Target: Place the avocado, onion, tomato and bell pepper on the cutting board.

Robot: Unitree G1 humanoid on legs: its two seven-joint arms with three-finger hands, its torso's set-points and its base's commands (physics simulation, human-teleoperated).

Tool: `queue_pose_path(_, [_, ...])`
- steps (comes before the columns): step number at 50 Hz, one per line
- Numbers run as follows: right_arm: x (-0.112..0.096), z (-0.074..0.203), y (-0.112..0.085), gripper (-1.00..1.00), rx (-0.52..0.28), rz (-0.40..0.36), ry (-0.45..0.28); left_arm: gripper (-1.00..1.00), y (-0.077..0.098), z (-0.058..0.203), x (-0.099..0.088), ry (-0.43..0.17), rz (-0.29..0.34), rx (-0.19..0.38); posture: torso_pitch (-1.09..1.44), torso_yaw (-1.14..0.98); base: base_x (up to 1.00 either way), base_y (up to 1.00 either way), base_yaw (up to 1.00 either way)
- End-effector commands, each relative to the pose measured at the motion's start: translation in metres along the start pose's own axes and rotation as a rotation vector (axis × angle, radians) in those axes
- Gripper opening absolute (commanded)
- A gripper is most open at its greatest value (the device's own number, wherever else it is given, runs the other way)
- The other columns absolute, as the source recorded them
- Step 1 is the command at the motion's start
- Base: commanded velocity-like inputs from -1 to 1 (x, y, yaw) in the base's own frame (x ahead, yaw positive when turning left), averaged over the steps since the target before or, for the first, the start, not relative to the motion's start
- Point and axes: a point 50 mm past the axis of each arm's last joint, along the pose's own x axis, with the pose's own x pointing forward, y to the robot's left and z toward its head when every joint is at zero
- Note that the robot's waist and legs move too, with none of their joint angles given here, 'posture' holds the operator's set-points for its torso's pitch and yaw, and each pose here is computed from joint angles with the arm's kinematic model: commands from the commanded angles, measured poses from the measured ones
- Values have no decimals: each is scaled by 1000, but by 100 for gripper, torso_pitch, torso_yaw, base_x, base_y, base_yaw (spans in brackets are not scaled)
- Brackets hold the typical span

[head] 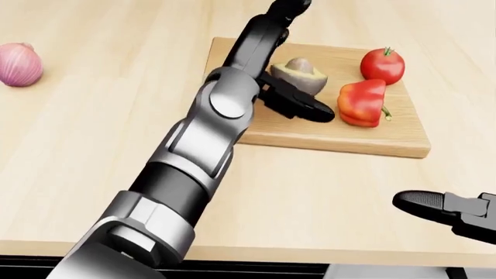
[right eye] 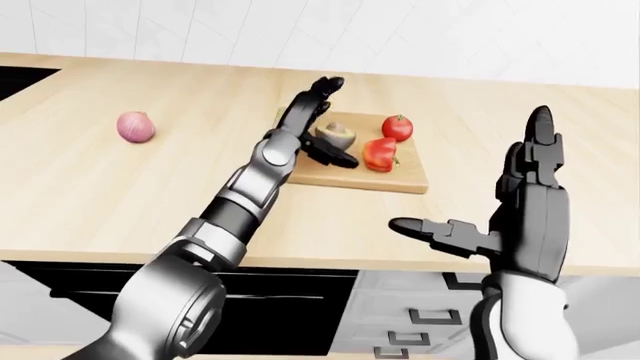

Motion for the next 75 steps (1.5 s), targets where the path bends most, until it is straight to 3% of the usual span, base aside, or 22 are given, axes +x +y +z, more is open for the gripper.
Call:
queue_pose_path(1, [-2, 11, -2, 100, 0, -11, -69, 100, 8, 26, 2, -102, 29, 8, 0, 15, 0, 0, 0])
queue_pose_path(10, [-2, 10, -2, 100, -1, -13, -67, 100, 17, 24, 2, -94, 54, 6, 0, 15, 0, 0, 0])
queue_pose_path(14, [-2, 9, 0, 100, 0, -11, -66, 100, 28, 27, 2, -96, 80, 6, 0, 15, 0, 0, 0])
queue_pose_path(21, [-1, 10, 0, 100, -1, -10, -66, 100, 63, 38, -7, -99, 182, 10, 0, 15, 0, 0, 0])
queue_pose_path(25, [0, 10, 1, 100, -2, -8, -68, 100, 94, 54, -19, -110, 259, 22, 0, 15, 0, 0, 0])
queue_pose_path(29, [2, 11, 3, 100, 1, -4, -70, 100, 134, 64, -33, -77, 389, 50, 0, 15, 0, 0, 0])
queue_pose_path(33, [3, 13, 3, 100, 0, -5, -73, 100, 158, 62, -39, -54, 449, 53, 0, 15, 0, 0, 0])
queue_pose_path(37, [5, 14, 6, 100, 2, -1, -75, 100, 196, 60, -49, -40, 586, 46, 0, 15, 0, 0, 0])
queue_pose_path(40, [5, 14, 5, 100, 2, 0, -75, 100, 221, 61, -61, -81, 734, 22, 0, 15, 0, 0, 0])
queue_pose_path(41, [4, 15, 4, 100, 0, -2, -75, 100, 228, 57, -64, -60, 738, -47, 0, 15, 0, 0, 0])
queue_pose_path(43, [5, 15, 5, 100, -1, -2, -75, 100, 240, 55, -68, -64, 751, -39, 0, 15, 0, 0, 0])
queue_pose_path(46, [5, 16, 6, 100, -1, -3, -75, 100, 262, 44, -77, -65, 795, -105, 0, 15, 0, 0, 0])
queue_pose_path(47, [5, 16, 6, 100, -3, -3, -76, 100, 270, 44, -81, -92, 807, -127, 0, 15, 0, 0, 0])
queue_pose_path(49, [5, 17, 6, 100, -4, -3, -77, 100, 282, 42, -88, -94, 849, -140, 0, 15, 0, 0, 0])
queue_pose_path(50, [5, 18, 6, 100, -4, -3, -78, 100, 287, 37, -89, -62, 857, -144, 0, 15, 0, 0, 0])
queue_pose_path(54, [4, 19, 4, 100, -6, -6, -79, 100, 294, 27, -90, -37, 860, -107, 0, 15, 0, 0, 0])
queue_pose_path(55, [4, 19, 5, 100, -6, -4, -79, 100, 296, 22, -91, -28, 882, -135, 0, 15, 0, 0, 0])
queue_pose_path(56, [4, 21, 4, 100, -7, -4, -80, 100, 296, 16, -91, 13, 864, -110, 0, 15, 0, 0, 0])
queue_pose_path(57, [5, 21, 4, 100, -7, -4, -82, 100, 297, 17, -91, -5, 870, -115, 0, 15, 0, 0, 0])
queue_pose_path(62, [11, 31, 3, 100, -10, 0, -100, 100, 300, -3, -96, 56, 897, -133, 0, 15, 0, 0, 0])
queue_pose_path(63, [14, 36, 2, 100, -12, -3, -109, 100, 301, -8, -98, 72, 919, -160, 0, 15, 0, 0, 0])
queue_pose_path(75, [33, 79, 6, 100, 31, -10, -206, 100, 293, -37, -99, 135, 898, -208, 0, 15, 0, 0, 0])
